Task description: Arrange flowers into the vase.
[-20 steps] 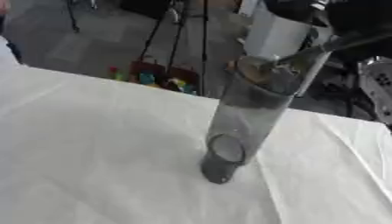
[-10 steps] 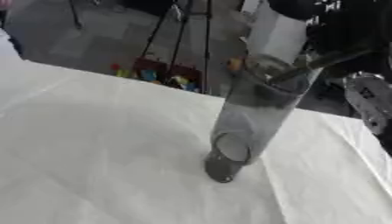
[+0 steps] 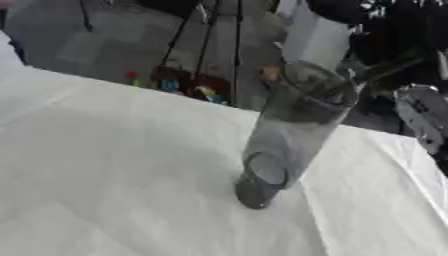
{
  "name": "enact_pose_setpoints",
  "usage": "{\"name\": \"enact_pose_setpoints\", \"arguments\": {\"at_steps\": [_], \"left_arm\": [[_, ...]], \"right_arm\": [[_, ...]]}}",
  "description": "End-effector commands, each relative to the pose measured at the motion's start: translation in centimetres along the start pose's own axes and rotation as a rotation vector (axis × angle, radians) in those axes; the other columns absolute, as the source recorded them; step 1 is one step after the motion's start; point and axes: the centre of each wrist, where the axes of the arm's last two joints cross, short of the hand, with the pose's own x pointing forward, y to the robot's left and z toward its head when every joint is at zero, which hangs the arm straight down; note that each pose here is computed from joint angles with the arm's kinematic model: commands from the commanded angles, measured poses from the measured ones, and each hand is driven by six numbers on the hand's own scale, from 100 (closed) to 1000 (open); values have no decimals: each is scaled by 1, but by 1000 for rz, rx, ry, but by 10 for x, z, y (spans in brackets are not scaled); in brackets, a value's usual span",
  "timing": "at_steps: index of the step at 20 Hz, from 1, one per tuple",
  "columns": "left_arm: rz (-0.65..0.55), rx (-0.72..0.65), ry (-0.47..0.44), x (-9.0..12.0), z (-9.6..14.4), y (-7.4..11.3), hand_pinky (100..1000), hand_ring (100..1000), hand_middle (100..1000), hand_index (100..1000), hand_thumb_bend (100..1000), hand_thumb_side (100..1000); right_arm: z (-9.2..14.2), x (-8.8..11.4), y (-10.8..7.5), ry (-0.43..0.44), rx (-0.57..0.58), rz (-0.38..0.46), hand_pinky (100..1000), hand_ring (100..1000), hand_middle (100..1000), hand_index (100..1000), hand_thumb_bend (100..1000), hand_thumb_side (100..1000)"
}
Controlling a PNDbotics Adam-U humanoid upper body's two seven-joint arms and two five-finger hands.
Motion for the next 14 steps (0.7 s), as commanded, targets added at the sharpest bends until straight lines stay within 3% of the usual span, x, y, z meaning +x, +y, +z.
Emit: {"name": "enact_pose_setpoints", "arguments": {"at_steps": [1, 14], "left_arm": [[-5, -6, -17, 3, -3, 0, 681, 1000, 956, 968, 100, 1000], [-5, -8, -16, 3, -2, -2, 683, 1000, 955, 966, 100, 1000]], "right_arm": [[-6, 11, -19, -160, 179, 147, 100, 115, 100, 157, 100, 242], [3, 3, -37, -90, 82, 104, 100, 124, 100, 158, 100, 241]]}}
